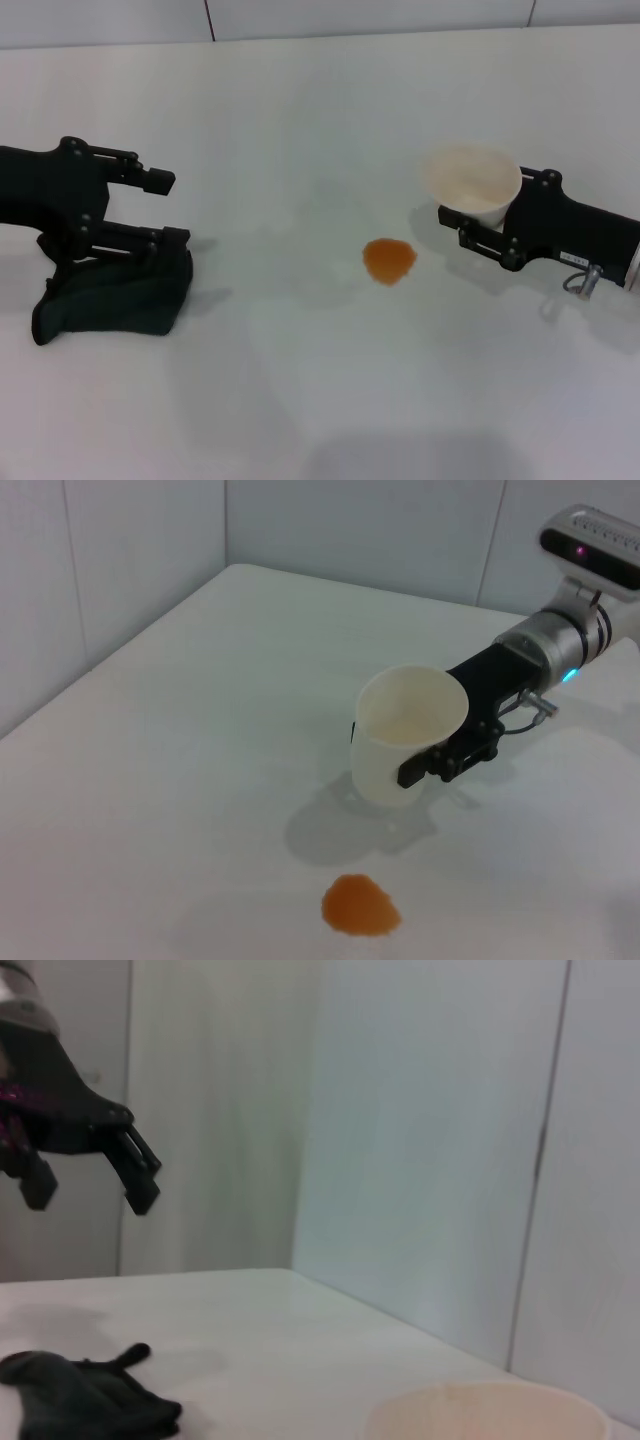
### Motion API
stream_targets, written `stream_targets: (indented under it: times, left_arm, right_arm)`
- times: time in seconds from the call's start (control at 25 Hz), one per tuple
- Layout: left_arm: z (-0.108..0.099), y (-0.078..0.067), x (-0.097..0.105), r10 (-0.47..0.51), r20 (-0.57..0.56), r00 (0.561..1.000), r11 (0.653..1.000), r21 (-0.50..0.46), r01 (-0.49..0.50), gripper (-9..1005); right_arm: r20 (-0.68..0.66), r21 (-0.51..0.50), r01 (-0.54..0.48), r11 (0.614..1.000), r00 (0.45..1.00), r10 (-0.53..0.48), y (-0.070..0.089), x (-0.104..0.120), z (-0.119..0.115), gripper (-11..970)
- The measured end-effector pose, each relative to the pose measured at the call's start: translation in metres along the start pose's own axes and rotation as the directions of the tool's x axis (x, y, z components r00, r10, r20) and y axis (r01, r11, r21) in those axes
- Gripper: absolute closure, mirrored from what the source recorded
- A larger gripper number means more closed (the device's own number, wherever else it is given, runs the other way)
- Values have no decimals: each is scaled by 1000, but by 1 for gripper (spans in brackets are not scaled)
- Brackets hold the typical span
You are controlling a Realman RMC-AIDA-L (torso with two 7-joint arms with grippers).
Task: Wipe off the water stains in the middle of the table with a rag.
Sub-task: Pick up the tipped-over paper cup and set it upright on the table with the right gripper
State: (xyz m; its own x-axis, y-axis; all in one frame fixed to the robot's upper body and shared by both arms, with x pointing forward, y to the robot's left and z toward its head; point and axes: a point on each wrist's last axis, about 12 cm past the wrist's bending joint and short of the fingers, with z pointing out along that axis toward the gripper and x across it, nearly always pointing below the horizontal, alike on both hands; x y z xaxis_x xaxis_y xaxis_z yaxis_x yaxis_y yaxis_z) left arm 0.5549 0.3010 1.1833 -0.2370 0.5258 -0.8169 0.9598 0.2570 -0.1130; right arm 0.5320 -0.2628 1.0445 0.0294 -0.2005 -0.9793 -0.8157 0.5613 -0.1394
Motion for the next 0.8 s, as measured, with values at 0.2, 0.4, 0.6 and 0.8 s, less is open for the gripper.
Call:
stream_targets:
  times: [0.2,0.4,0.6,0.8]
  left_arm:
    - [3,0,-1,-1,-8,1000,1000,3,1,272]
    - [7,1,-2,-1,-18,1000,1000,9,2,272]
    - [9,1,-4,1,-20,1000,1000,14,-1,272]
    - [12,0,-4,3,-22,1000,1000,23,-2,272]
  right_arm:
    - [-2,35,-31,999,1000,31,6,9,-2,429]
    - [0,84,-73,994,997,73,10,17,-6,431]
    - [-32,89,-57,994,998,60,15,24,-8,352]
    - [-62,95,-49,994,997,56,19,31,-11,353]
